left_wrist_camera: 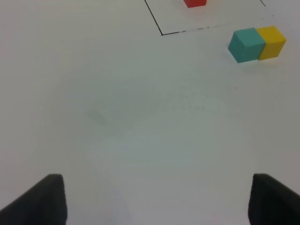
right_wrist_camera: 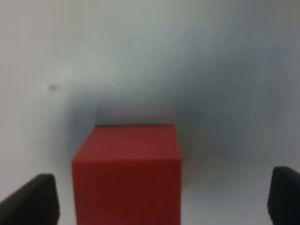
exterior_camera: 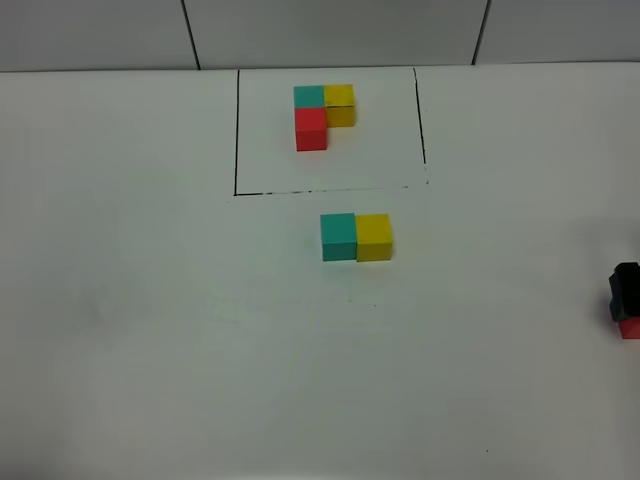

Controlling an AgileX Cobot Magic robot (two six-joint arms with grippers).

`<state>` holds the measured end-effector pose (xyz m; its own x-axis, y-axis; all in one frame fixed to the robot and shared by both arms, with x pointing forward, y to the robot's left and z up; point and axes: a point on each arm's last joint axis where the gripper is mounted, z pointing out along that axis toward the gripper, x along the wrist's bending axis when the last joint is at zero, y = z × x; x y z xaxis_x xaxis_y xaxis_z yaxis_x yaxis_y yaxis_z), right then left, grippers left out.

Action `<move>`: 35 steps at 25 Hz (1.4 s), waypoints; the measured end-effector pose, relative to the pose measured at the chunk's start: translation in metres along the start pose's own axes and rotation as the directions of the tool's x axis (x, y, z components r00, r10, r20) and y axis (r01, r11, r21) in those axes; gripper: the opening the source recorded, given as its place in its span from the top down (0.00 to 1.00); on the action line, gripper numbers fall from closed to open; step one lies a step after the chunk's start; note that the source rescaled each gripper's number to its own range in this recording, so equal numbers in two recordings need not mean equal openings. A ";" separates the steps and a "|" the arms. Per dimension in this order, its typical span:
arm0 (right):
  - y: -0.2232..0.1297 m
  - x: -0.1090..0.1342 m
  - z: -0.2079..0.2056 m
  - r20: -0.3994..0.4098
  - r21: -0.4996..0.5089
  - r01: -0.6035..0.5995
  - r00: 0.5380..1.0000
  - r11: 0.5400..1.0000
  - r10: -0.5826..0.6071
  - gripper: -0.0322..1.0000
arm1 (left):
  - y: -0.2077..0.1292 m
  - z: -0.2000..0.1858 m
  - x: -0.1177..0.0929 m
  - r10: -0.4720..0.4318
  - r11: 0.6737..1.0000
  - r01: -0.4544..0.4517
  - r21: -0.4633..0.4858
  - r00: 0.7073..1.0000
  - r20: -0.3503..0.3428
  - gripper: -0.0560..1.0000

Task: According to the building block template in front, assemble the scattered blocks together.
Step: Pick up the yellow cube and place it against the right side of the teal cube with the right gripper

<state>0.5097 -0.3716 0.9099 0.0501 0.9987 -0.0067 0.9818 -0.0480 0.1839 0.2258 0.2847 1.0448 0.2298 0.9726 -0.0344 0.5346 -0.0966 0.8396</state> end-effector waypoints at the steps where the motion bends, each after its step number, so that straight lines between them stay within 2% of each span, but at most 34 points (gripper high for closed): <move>1: -0.001 -0.001 0.003 -0.003 0.008 -0.005 1.000 1.000 0.005 0.11 | 0.000 0.000 0.000 0.000 1.000 0.000 0.000 1.000 0.000 0.19; 7: -0.003 -0.002 0.016 -0.023 0.050 0.006 1.000 0.999 -0.005 0.13 | 0.000 0.000 0.000 0.000 1.000 0.000 0.000 1.000 0.000 0.19; 13: -0.002 0.001 0.019 -0.050 0.048 0.002 0.999 0.999 0.000 0.27 | 0.000 0.000 0.000 0.000 1.000 0.000 0.000 1.000 0.000 0.19; 14: -0.002 0.001 0.019 -0.052 0.047 0.000 0.999 0.999 0.003 0.32 | 0.000 0.000 0.000 0.000 1.000 0.000 0.000 1.000 0.000 0.19; 15: -0.002 0.001 0.019 -0.054 0.045 -0.002 0.999 0.999 0.004 0.42 | 0.000 0.000 0.000 0.000 1.000 0.000 0.000 1.000 0.000 0.19; 17: -0.002 0.001 0.019 -0.056 0.044 -0.003 0.998 0.999 0.005 0.70 | 0.000 0.000 0.000 0.000 1.000 0.000 0.000 1.000 0.000 0.19; 18: -0.002 0.002 0.019 -0.059 0.045 -0.004 0.998 0.999 0.006 0.92 | 0.000 0.000 0.000 0.000 1.000 0.000 0.000 1.000 0.000 0.19; 22: -0.002 0.013 0.019 -0.074 0.073 0.002 0.997 0.997 0.004 0.96 | 0.000 0.000 0.000 0.000 1.000 0.000 0.000 1.000 0.000 0.19; 24: -0.003 0.027 0.017 -0.089 0.104 0.011 0.996 0.995 -0.001 0.96 | 0.000 0.000 0.000 0.000 1.000 0.000 0.000 1.000 0.000 0.19; 28: -0.003 0.076 0.002 -0.096 0.130 0.046 0.995 0.990 -0.034 0.96 | 0.000 0.000 0.000 0.000 1.000 0.000 0.000 1.000 0.000 0.19; 31: -0.001 0.130 -0.016 -0.088 0.086 0.108 0.991 0.990 -0.100 0.96 | 0.000 0.000 0.000 0.000 1.000 0.000 0.000 1.000 0.000 0.19; 35: -0.004 0.193 -0.032 -0.079 0.024 0.093 0.993 0.995 -0.091 0.96 | 0.000 0.000 0.000 0.000 1.000 0.000 0.000 1.000 0.000 0.19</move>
<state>0.5098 -0.1781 0.9393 -0.0536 0.9971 0.0540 0.9864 0.0445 0.1584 0.2258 0.2847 1.0448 0.2298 0.9726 -0.0344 0.5346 -0.0966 0.8396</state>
